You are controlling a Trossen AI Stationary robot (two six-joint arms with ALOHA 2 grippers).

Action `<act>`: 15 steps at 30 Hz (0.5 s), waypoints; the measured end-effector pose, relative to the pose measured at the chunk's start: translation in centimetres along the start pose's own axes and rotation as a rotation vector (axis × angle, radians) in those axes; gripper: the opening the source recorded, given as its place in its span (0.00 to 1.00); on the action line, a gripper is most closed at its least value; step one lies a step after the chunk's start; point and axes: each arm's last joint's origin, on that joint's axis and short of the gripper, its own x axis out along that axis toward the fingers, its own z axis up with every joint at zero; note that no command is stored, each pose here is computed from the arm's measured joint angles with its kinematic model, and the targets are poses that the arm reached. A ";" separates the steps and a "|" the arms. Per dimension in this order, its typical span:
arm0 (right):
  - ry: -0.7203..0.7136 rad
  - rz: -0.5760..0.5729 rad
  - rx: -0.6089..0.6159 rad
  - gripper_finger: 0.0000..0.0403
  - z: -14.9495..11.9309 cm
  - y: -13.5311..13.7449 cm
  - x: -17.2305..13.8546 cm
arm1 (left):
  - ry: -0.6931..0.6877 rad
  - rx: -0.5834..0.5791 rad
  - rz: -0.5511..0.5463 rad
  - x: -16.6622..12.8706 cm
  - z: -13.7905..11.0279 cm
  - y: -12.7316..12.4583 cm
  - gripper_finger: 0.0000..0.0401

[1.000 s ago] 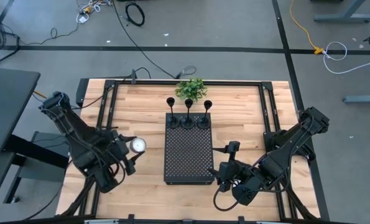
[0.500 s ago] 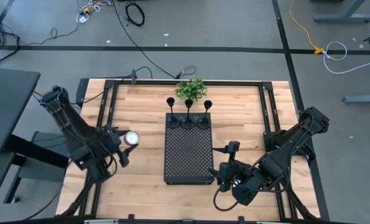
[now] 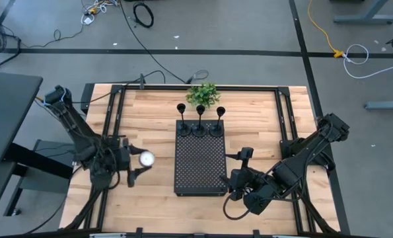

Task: Pick & Place candle stick holders
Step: Put the pink candle on the shelf

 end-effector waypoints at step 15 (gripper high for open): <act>0.005 -0.002 -0.005 0.94 -0.1 0.0 0.0 | -0.193 -0.069 -0.399 5.2 -1.2 1.0 0.75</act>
